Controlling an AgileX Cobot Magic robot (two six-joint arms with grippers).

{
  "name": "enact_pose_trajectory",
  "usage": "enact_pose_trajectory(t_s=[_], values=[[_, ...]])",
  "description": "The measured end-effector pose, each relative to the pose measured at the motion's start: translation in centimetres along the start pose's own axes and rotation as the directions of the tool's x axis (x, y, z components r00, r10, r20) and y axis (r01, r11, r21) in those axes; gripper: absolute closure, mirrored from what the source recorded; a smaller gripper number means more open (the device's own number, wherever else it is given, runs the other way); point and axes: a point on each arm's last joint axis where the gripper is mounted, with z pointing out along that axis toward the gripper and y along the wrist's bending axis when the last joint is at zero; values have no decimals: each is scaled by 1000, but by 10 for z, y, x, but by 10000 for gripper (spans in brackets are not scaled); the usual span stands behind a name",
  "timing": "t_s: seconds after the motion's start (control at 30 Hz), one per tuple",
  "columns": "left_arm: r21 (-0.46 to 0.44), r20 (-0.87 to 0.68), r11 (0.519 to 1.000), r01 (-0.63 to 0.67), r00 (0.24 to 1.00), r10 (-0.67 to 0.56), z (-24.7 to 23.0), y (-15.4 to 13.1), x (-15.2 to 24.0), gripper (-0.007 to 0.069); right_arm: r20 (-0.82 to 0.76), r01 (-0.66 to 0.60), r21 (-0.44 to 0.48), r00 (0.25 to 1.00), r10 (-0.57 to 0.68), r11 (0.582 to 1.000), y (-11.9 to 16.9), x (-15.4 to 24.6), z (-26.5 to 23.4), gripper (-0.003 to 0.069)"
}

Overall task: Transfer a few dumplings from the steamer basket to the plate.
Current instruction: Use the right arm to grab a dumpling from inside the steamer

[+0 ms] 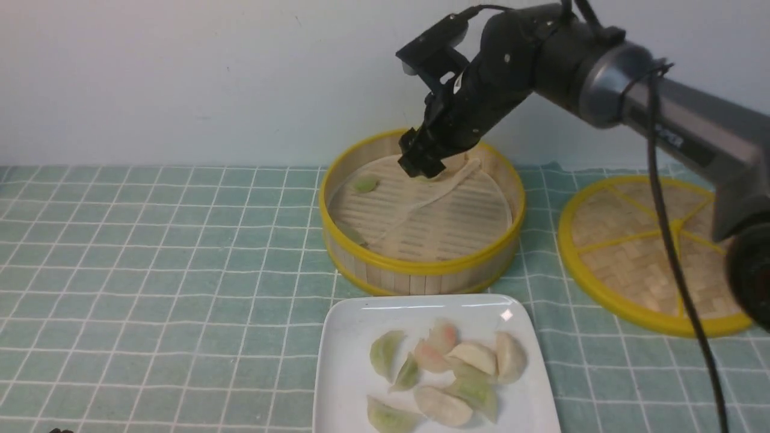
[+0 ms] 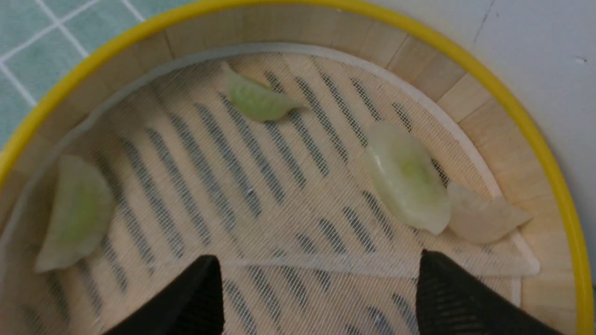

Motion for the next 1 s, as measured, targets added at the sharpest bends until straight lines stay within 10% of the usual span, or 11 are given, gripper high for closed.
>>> enact_pose_trajectory(t_s=[0.67, 1.0], values=[[0, 0, 1000, 0, 1000, 0, 0, 0, 0, 631, 11, 34, -1, 999, -34, 999, -29, 21, 82, 165], [0, 0, 1000, 0, 1000, 0, 0, 0, 0, 631, 70, 66, 34, 995, -68, 997, -31, 18, 88, 384]])
